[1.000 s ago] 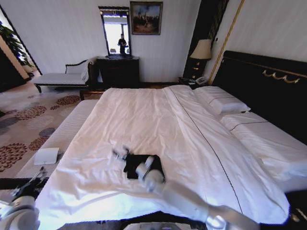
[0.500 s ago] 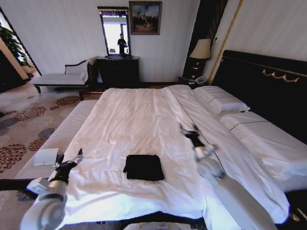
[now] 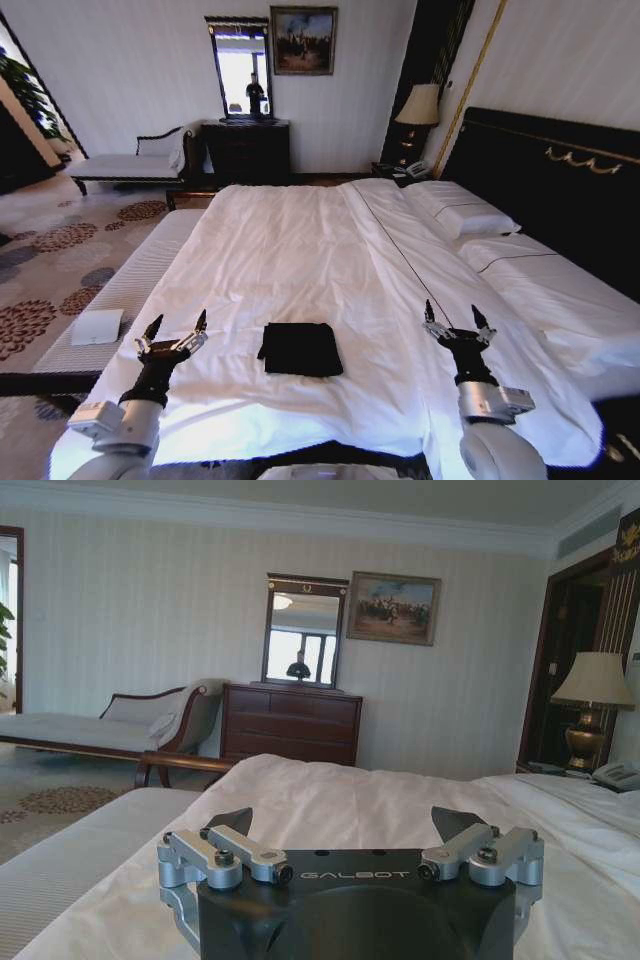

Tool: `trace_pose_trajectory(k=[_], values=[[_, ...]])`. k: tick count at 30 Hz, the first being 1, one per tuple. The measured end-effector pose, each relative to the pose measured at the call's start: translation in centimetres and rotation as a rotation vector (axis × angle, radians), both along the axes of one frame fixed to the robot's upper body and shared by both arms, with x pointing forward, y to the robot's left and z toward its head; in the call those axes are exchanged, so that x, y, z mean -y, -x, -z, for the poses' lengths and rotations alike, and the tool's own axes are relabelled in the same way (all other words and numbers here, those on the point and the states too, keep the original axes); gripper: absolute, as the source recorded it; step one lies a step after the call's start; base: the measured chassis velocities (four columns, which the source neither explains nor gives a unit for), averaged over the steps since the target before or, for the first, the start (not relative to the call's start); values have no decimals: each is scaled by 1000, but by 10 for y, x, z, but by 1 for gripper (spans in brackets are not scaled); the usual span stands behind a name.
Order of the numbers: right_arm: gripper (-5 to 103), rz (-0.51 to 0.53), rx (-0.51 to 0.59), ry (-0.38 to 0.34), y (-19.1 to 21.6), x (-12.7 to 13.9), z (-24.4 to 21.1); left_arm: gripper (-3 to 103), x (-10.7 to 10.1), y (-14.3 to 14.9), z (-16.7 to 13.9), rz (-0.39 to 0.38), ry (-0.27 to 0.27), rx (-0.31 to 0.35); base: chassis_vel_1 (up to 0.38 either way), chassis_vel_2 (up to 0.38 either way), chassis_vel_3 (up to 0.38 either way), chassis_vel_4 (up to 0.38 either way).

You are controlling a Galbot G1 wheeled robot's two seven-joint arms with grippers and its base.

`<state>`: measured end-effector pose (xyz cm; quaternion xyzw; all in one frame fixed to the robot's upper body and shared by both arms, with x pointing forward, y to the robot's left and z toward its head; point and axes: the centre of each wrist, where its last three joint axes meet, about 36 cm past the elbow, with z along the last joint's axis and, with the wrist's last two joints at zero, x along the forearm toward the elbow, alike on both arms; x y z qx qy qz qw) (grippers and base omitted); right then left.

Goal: Fold the clothes on the bed.

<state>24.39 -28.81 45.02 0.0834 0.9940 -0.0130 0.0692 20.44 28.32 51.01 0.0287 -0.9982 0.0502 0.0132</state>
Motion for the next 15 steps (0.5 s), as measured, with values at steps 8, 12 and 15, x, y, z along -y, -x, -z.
trace_pose_trajectory(k=[8, 12, 15], values=[[100, -4, -1, -7, -1, -1, 1, 100, 0, 0, 0, -1, 1, 1, 0, 0, 0, 0], [100, -6, -1, -10, -2, -1, 2, 100, -1, -1, 0, -1, 2, 0, 0, 0, 0, 0], [100, -6, -1, -11, -2, -1, 2, 100, -1, -1, 1, -2, 2, -1, 0, 0, 0, 0]])
